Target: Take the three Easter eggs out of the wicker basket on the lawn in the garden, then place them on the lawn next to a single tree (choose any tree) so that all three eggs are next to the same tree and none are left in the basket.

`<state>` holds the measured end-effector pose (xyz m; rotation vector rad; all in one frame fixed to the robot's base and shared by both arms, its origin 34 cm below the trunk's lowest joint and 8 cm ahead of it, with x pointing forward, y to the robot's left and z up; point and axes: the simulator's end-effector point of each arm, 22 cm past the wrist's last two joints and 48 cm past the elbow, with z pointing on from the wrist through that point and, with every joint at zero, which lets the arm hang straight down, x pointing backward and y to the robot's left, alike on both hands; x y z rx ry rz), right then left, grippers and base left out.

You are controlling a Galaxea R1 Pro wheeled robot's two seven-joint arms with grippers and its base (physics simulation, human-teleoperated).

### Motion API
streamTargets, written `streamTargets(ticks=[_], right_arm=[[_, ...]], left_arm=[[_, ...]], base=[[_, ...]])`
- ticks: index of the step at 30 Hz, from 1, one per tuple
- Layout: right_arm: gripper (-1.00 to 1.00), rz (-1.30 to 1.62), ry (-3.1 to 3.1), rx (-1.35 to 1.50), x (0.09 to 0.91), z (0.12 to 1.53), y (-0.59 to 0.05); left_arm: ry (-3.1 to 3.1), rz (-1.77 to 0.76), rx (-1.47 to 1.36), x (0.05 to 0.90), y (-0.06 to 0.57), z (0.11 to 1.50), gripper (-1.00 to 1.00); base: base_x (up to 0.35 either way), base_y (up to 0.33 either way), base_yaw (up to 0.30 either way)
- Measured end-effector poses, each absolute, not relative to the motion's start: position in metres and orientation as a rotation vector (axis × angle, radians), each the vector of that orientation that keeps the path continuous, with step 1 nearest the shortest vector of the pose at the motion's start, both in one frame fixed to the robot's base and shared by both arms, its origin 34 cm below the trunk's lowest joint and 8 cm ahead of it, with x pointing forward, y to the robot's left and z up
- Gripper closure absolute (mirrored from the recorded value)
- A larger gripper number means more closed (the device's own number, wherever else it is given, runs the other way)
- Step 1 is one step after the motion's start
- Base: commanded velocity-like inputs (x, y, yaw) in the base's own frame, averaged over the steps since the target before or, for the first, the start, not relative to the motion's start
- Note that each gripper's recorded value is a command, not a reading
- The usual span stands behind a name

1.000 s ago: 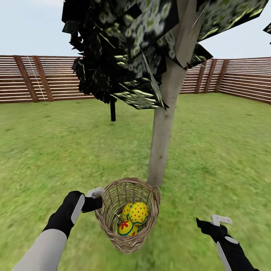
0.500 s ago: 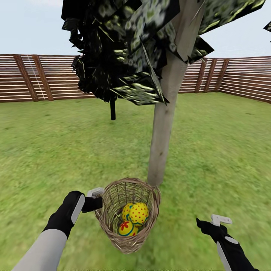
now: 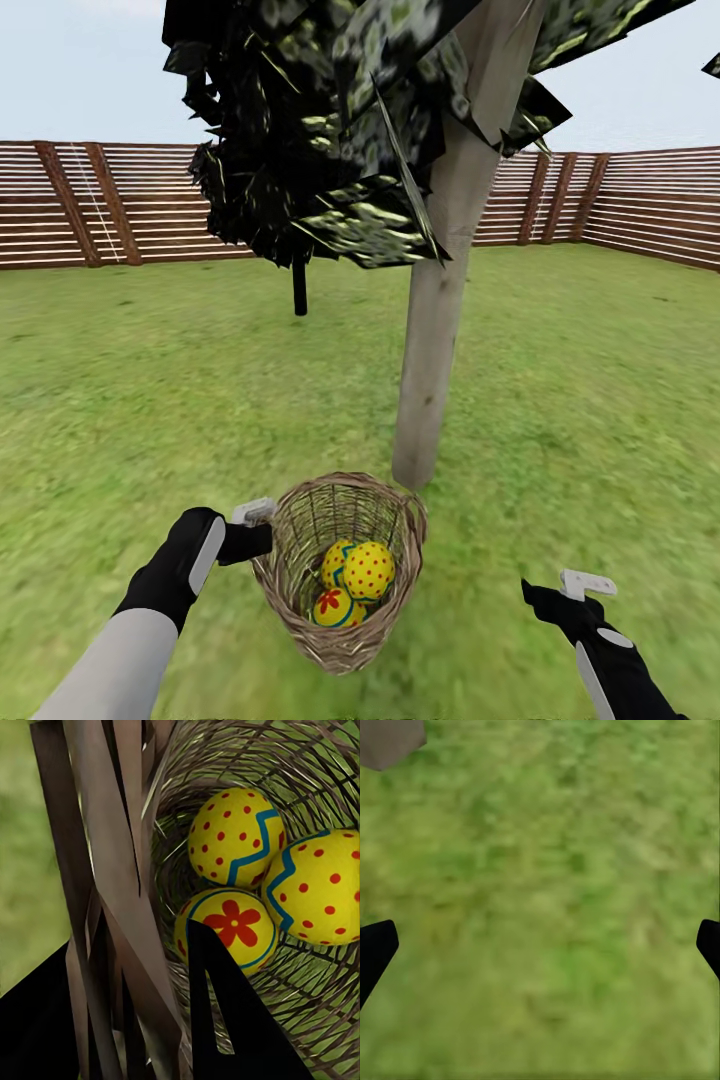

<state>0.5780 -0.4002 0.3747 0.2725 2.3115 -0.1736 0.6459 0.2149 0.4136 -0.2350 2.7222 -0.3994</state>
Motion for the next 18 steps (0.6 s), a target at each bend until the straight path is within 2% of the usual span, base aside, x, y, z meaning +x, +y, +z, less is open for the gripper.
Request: streamTargets(ticks=[12, 18], right_arm=[[-1.00, -0.173, 2.312, 0.271, 0.573, 0.357, -0.400], [-1.00, -0.172, 2.311, 0.272, 0.573, 0.357, -0.400]], left_arm=[[2.720, -0.401, -0.236, 0.642, 0.215, 0.396, 1.00], [2.725, -0.407, -0.242, 0.640, 0.214, 0.394, 1.00]], base=[[0.001, 0.000, 0.000], [0.265, 0.000, 0.000]])
